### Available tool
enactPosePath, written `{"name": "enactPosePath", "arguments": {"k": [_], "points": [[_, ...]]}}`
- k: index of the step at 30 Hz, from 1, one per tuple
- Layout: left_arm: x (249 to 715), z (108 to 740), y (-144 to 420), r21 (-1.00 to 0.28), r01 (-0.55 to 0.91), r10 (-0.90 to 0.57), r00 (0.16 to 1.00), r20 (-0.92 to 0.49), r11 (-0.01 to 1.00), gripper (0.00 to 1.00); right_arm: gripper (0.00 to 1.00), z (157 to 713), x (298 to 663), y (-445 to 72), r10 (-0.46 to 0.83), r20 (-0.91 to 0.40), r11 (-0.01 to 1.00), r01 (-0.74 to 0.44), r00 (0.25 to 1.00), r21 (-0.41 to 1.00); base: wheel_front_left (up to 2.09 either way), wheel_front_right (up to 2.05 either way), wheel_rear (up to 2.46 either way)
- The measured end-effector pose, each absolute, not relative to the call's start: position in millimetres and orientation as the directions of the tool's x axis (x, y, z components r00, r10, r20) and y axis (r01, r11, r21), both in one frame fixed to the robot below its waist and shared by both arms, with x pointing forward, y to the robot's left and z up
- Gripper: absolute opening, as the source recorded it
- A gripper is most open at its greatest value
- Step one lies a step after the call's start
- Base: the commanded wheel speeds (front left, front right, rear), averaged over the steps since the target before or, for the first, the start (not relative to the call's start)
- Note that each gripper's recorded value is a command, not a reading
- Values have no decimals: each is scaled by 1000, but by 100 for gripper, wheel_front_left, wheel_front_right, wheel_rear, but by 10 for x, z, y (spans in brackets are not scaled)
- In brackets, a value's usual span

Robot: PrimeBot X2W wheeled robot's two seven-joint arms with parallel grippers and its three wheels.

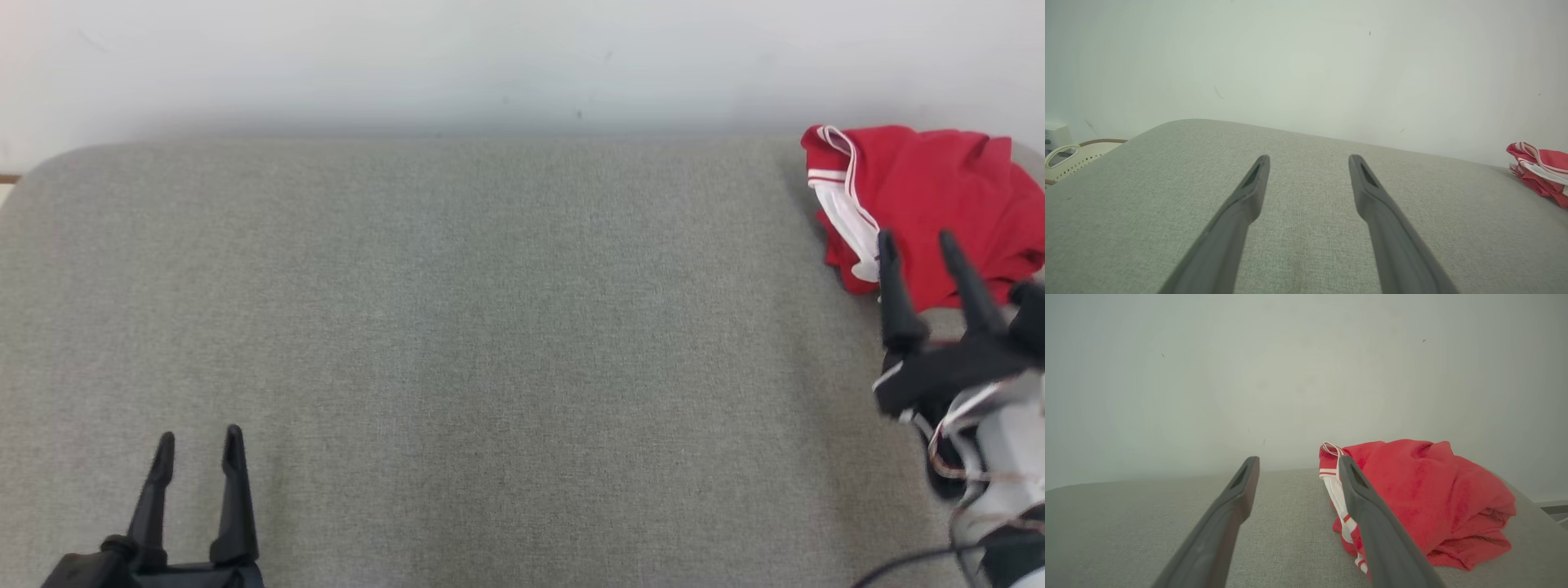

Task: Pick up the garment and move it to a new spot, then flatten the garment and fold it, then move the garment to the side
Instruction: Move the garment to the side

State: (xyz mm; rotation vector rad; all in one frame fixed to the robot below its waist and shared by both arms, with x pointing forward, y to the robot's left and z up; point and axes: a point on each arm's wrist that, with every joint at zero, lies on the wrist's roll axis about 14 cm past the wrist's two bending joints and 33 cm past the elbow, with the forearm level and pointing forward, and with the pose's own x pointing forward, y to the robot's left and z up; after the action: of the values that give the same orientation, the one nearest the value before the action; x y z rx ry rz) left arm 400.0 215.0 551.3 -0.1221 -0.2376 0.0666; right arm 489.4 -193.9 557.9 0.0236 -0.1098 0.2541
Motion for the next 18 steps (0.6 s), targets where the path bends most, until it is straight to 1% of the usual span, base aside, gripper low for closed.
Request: {"name": "enactPosePath", "arguments": {"k": [4, 18], "points": [[3931, 5531, 2107, -133, -38, 69, 970, 231, 990, 100, 100, 5461, 4650, -1769, 252, 117, 964, -260, 961, 62, 0, 0, 0], [3670, 5560, 2103, -144, -41, 74, 969, 234, 989, 100, 100, 5429, 3936, -1550, 216, 172, 972, -229, 961, 61, 0, 0, 0]]}}
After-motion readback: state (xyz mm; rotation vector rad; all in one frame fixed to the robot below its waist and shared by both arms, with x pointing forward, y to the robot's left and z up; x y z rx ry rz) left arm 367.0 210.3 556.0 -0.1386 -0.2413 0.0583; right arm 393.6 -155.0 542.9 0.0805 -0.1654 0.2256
